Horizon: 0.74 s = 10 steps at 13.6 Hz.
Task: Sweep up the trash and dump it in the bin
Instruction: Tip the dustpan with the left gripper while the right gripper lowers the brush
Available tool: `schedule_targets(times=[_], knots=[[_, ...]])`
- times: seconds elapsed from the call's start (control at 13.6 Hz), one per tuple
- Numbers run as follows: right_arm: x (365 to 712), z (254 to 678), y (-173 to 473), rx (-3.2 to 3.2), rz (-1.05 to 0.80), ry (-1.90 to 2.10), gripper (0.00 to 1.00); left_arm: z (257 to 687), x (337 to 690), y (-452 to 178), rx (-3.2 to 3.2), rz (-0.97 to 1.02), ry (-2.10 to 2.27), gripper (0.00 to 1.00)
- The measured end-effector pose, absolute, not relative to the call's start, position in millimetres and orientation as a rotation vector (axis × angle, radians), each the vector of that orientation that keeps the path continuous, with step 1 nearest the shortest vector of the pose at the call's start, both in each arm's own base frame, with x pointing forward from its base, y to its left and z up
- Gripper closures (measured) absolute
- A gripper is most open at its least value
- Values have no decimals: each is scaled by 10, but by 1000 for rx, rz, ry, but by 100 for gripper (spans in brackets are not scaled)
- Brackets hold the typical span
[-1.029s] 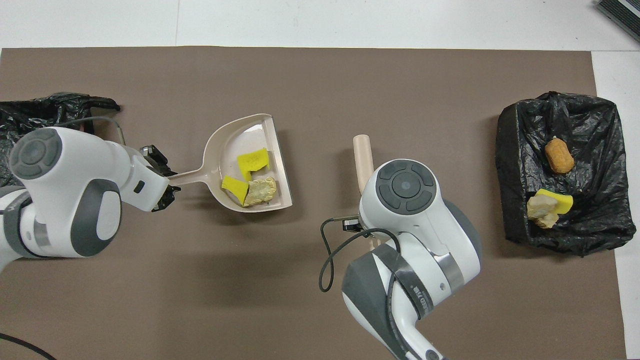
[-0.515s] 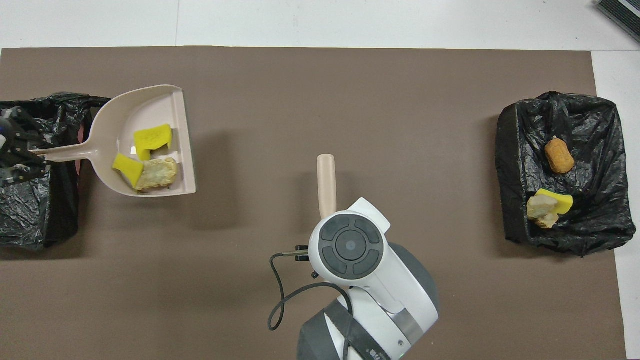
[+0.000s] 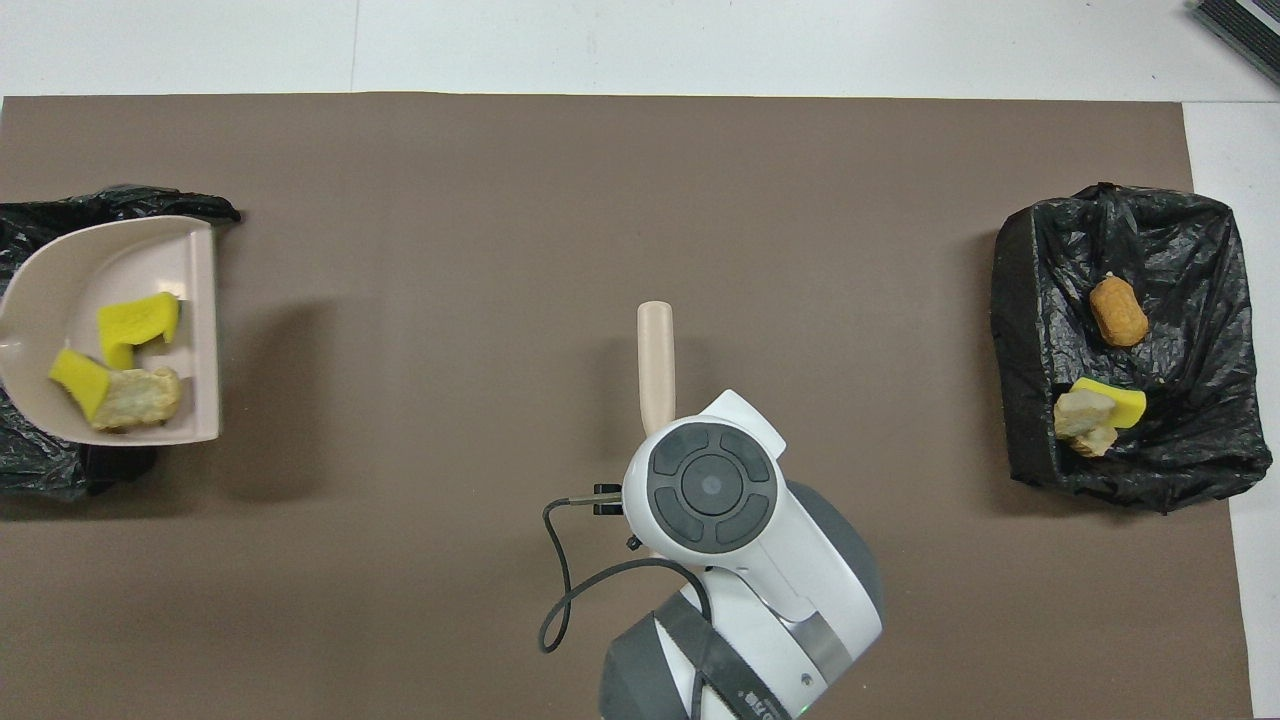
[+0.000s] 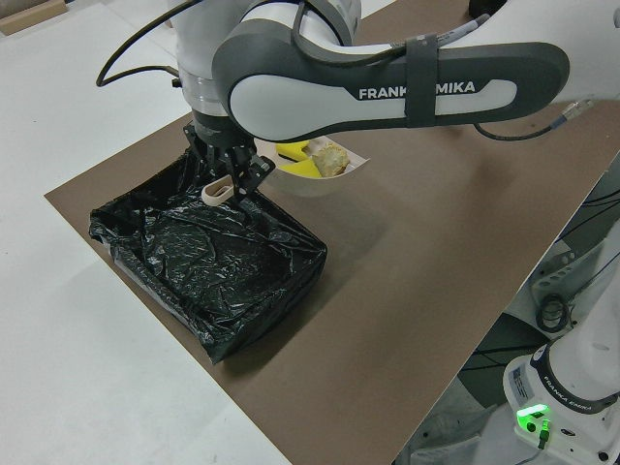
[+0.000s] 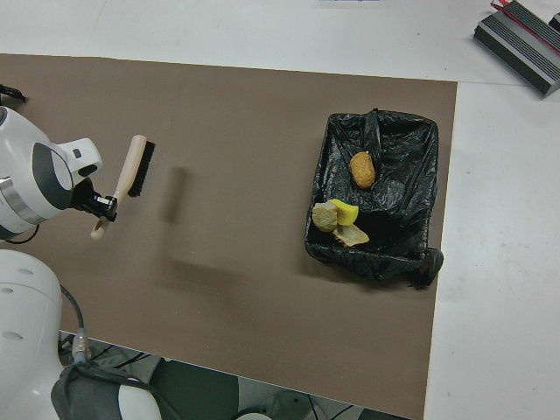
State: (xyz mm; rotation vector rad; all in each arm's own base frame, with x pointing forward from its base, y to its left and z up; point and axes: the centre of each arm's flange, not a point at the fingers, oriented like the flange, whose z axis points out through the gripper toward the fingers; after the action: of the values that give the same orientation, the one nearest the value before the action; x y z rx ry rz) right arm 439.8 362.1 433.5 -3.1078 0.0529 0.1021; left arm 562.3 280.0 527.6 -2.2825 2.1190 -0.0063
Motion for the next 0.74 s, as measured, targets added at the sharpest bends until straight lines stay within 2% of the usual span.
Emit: schedule_targets(times=[0.22,0.44,0.74], knots=[[4418,4335,3600,-3106,101,61,74,5482,5737,3092,-2205,102,2059,69],[4402,4322,3638,-3104,100,51,74,5503,5936,3160,-2111,221,1977,69],[4263,4133,4008,-3084,91,-3,74,5497,6120,2930,-2015,478,1812,69]])
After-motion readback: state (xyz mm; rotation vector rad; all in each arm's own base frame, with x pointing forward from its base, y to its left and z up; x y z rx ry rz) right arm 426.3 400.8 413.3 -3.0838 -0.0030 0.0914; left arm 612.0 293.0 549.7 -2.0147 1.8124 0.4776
